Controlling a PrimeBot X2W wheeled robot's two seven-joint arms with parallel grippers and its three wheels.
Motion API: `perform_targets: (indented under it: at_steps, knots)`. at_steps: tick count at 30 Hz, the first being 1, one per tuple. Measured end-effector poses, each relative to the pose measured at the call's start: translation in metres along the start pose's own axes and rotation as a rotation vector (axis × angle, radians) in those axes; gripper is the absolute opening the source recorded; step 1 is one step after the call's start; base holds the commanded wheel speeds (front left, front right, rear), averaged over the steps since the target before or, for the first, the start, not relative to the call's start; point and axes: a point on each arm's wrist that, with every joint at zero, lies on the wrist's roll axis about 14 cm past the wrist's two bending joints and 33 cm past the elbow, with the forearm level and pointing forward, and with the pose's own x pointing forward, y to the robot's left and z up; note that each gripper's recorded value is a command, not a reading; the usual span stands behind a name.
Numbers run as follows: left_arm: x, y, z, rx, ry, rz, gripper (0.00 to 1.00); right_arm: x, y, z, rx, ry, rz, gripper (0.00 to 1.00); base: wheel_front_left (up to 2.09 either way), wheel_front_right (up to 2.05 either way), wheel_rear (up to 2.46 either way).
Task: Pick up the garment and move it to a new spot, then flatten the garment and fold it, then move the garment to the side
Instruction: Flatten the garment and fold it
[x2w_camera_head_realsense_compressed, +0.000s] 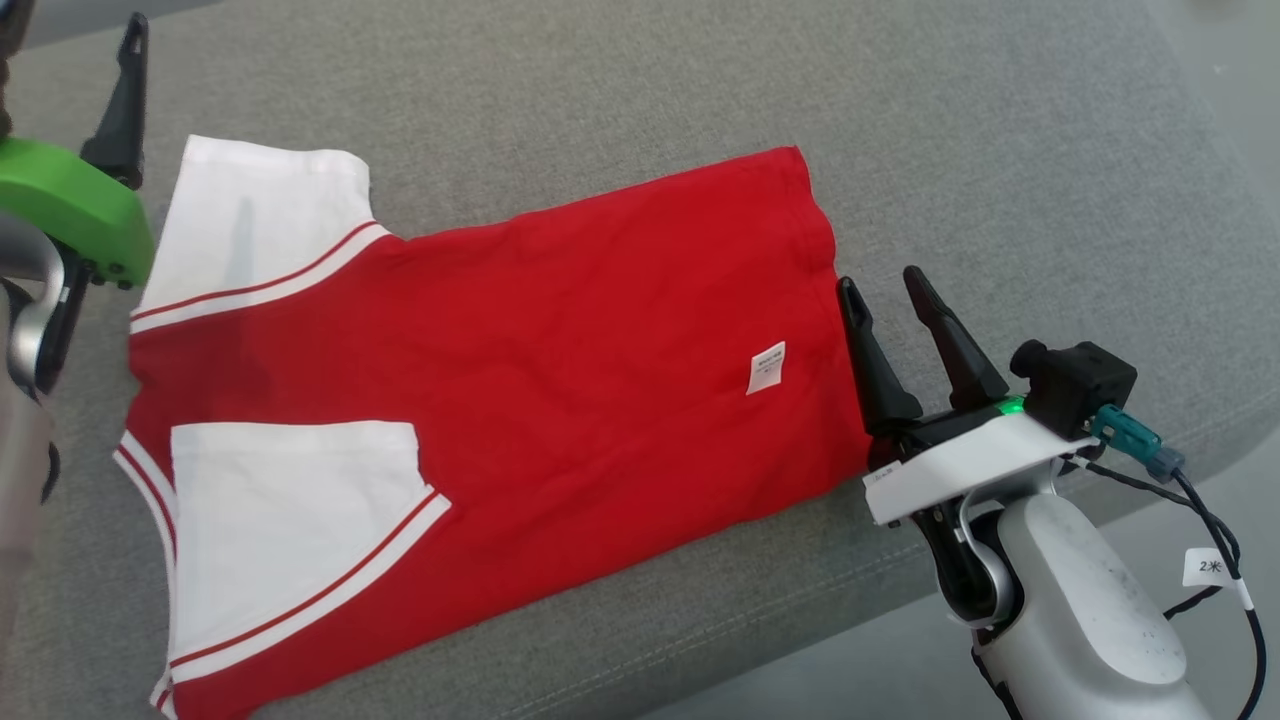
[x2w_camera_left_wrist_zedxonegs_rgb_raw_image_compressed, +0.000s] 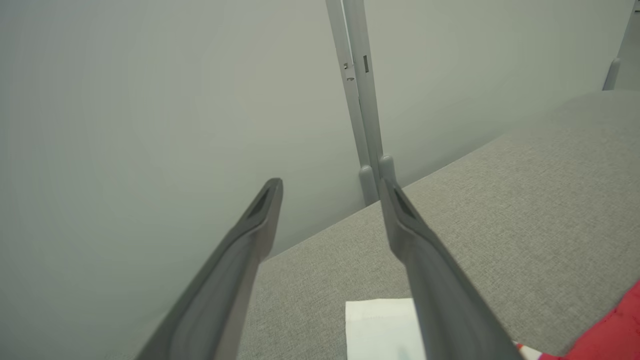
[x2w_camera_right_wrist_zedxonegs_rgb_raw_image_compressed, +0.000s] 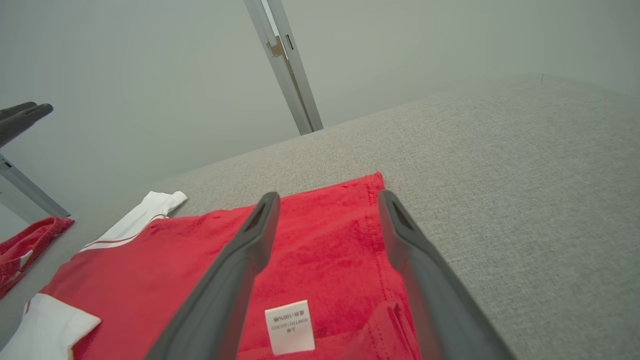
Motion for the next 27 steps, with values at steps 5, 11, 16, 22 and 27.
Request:
perform_targets:
  at_steps: [5, 11, 16, 22, 27]
  knots:
    - [0.033, 0.003, -0.044, -0.035, 0.125, -0.02, 1.0, 0.006, -0.013, -0.011, -0.001, 0.022, -0.04, 1.0, 0.0, 0.0, 0.0]
    - [0.053, -0.008, -0.096, -0.071, 0.26, -0.048, 1.0, 0.005, -0.03, -0.02, -0.012, 0.05, -0.094, 1.0, 0.0, 0.0, 0.0]
    - [0.057, -0.018, -0.139, -0.106, 0.37, -0.06, 1.0, 0.001, -0.043, -0.027, -0.021, 0.071, -0.133, 1.0, 0.0, 0.0, 0.0]
    - [0.051, -0.019, -0.177, -0.133, 0.476, -0.049, 1.0, 0.004, -0.047, -0.031, -0.027, 0.081, -0.145, 1.0, 0.0, 0.0, 0.0]
    - [0.05, -0.015, -0.184, -0.149, 0.501, -0.033, 1.0, 0.005, -0.047, -0.033, -0.026, 0.083, -0.146, 1.0, 0.0, 0.0, 0.0]
